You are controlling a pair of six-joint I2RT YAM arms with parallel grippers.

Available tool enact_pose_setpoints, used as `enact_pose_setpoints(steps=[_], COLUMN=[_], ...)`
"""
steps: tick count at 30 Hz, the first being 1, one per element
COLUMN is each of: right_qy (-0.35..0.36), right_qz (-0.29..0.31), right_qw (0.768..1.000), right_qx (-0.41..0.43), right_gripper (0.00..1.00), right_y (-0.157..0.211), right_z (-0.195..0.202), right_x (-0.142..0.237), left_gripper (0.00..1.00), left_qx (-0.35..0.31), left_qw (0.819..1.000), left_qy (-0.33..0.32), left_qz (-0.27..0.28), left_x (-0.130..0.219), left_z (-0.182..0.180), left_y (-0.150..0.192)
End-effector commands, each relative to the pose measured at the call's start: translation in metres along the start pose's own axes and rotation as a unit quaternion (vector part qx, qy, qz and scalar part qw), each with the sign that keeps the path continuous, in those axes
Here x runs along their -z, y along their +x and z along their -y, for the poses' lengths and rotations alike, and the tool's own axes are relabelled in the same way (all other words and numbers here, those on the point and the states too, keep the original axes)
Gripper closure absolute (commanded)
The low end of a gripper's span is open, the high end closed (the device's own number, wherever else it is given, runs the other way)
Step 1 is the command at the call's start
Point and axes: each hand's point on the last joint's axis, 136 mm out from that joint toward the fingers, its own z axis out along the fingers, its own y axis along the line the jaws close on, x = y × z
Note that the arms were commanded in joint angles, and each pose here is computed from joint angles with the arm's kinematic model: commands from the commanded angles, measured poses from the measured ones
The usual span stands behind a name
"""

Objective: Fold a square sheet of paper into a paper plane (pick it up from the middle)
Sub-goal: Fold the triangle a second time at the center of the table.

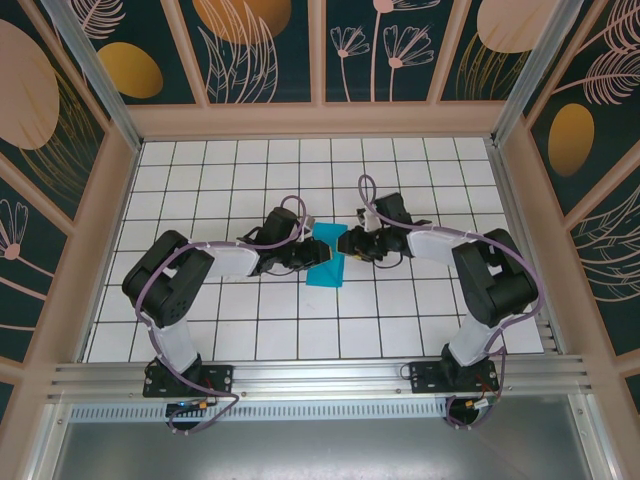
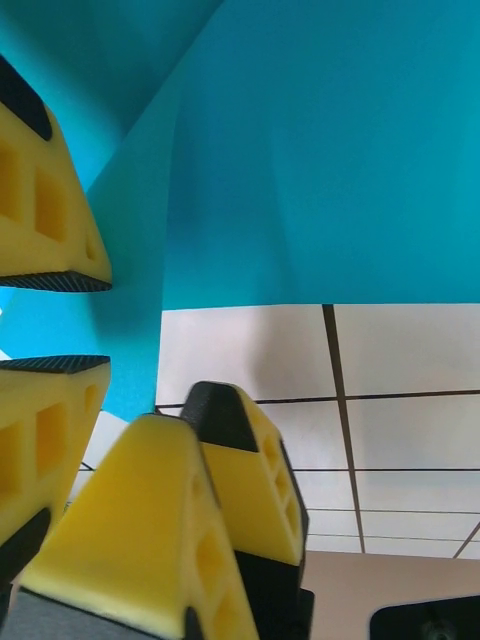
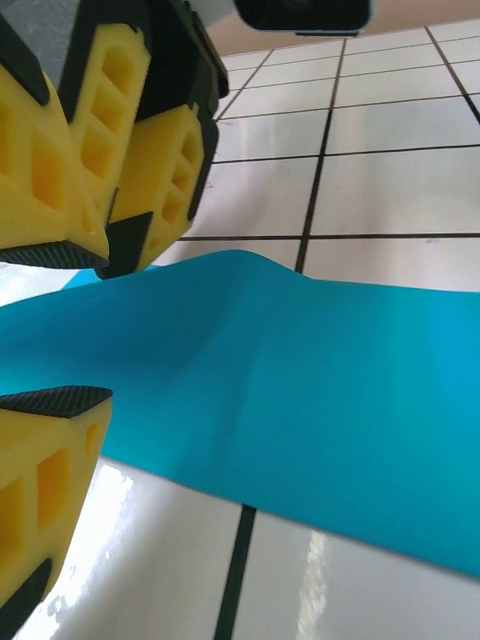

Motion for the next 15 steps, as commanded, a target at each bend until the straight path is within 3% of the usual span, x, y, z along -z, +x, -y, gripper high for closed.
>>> enact_pose_setpoints(steps=[1, 9, 15], right_qy=[-0.026, -0.004, 0.038], right_qz=[-0.006, -0.004, 0.0], right_qw=[0.999, 1.0, 0.999], right_qx=[0.028, 0.025, 0.027], right_gripper=[0.65, 0.9, 0.92], right_y=[0.007, 0.004, -0.003], right_z=[-0.015, -0.005, 0.013], right_x=[0.005, 0.001, -0.006], left_gripper=[0.73, 0.74, 0.74], left_qx=[-0.002, -0.002, -0.011], left_qw=[1.0, 1.0, 0.999], left_qy=[-0.006, 0.0, 0.03], left_qz=[0.002, 0.0, 0.007], left_x=[-0.004, -0.004, 0.0], left_z=[0.0, 0.004, 0.022], left_y=[-0.004, -0.005, -0.01])
